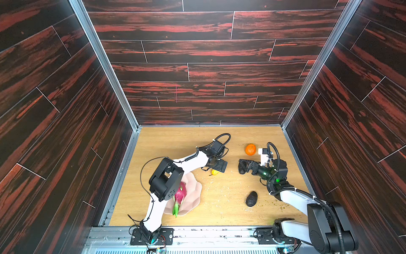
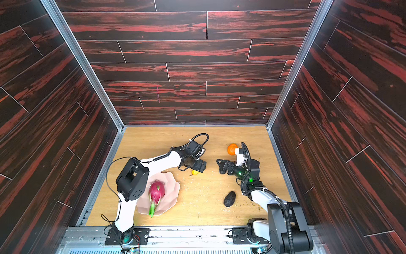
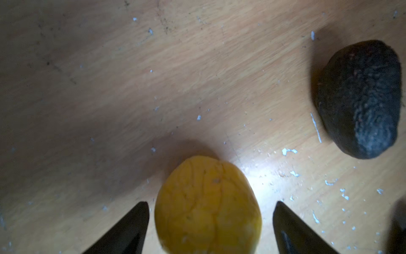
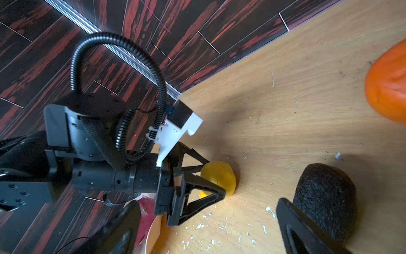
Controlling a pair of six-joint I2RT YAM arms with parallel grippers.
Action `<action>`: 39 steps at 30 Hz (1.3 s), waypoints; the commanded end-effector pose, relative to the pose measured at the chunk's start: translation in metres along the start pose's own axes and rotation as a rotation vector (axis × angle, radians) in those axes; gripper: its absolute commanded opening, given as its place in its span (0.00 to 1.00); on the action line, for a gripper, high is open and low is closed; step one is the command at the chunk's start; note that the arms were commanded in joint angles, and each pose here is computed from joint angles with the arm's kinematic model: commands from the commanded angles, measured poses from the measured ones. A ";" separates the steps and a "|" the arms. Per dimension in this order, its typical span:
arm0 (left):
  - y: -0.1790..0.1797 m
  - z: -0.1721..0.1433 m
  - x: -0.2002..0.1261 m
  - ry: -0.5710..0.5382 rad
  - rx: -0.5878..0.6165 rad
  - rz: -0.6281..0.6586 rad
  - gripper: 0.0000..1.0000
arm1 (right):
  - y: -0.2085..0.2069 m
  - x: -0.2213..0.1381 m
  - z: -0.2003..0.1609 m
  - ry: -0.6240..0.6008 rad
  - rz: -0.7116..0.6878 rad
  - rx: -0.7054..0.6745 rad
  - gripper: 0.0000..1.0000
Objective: Arrange fruit in a fruit bowl
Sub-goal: Pick up the fruit from the center of the table, then place the fruit in the fruit bowl.
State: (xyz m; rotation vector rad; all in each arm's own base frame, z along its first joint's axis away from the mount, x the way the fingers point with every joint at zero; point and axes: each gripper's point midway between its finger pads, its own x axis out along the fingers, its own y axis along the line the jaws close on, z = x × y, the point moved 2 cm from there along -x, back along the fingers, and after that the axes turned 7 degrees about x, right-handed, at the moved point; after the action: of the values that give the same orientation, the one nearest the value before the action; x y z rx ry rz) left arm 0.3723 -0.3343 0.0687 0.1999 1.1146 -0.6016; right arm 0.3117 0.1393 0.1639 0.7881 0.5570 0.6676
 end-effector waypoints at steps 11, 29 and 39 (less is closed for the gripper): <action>0.017 0.005 -0.103 -0.197 -0.058 0.125 0.66 | 0.019 0.005 -0.001 0.018 0.048 -0.085 0.99; 0.053 -0.139 -0.152 -0.091 -0.257 0.241 0.66 | 0.074 0.025 -0.036 0.150 0.203 -0.284 0.99; 0.055 -0.148 -0.134 -0.013 -0.255 0.261 0.73 | 0.072 0.026 -0.036 0.150 0.187 -0.285 0.99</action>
State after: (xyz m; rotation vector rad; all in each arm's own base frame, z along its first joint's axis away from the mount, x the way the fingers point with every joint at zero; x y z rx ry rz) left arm 0.2479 -0.1766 0.1122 0.1283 1.1125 -0.2335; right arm 0.2821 0.2105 0.1889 0.5421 0.5277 0.9493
